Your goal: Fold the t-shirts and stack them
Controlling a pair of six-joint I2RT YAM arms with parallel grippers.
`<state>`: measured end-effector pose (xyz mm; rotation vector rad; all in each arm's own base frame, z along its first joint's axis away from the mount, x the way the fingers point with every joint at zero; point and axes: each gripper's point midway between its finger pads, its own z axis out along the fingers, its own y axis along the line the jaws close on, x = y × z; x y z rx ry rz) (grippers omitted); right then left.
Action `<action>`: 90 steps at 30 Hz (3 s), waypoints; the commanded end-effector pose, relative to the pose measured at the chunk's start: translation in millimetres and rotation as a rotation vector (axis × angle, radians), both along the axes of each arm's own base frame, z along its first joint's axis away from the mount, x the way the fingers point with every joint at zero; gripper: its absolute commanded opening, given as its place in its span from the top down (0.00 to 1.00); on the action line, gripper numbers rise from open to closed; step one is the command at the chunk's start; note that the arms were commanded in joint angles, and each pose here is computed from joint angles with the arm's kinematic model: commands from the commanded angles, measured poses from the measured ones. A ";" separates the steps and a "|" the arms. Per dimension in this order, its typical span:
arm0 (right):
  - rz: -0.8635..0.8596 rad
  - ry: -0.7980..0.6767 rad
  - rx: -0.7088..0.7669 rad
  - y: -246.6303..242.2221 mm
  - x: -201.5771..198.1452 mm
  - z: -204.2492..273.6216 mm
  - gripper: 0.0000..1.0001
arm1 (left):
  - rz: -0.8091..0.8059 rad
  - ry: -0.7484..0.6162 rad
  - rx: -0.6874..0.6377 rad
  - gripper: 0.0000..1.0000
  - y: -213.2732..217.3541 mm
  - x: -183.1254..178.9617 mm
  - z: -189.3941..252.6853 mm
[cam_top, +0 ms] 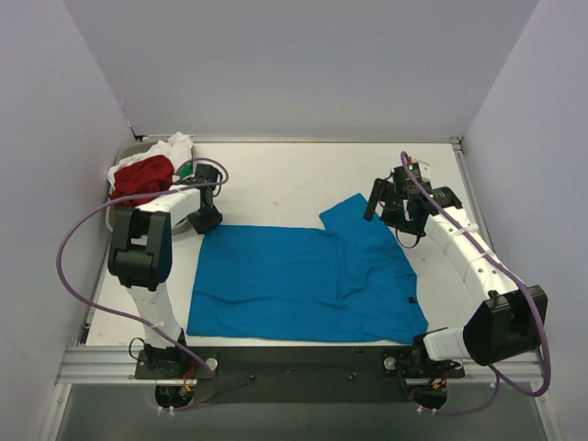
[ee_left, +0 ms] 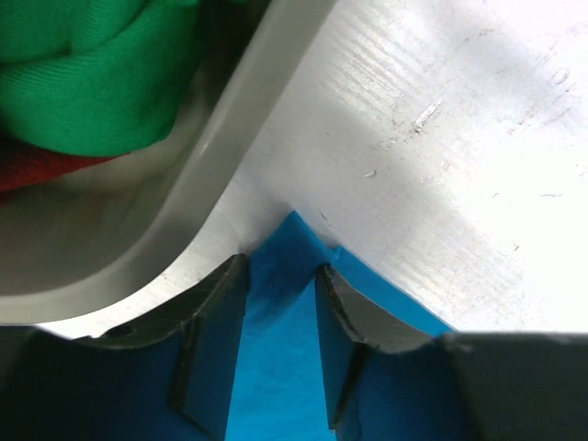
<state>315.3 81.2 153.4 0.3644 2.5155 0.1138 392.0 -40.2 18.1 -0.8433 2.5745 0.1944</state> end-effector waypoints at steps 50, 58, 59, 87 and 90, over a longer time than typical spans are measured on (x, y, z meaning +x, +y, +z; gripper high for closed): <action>0.015 0.145 0.058 17.8 187.9 -119.0 0.11 | -0.020 -0.151 -0.037 0.92 -22.2 -16.3 50.0; 0.009 0.167 0.049 18.1 192.3 -131.4 0.25 | -0.024 -0.148 -0.035 0.92 -22.4 -17.6 48.4; 0.006 0.169 0.045 17.3 192.0 -132.3 0.27 | -0.023 -0.147 -0.036 0.92 -22.0 -17.9 48.2; -0.003 0.236 -0.019 15.2 174.9 -150.7 0.76 | -0.015 -0.140 -0.048 0.92 -19.4 -22.1 45.3; -0.003 0.241 -0.022 16.9 173.9 -151.8 0.78 | -0.013 -0.141 -0.052 0.92 -19.3 -22.6 43.9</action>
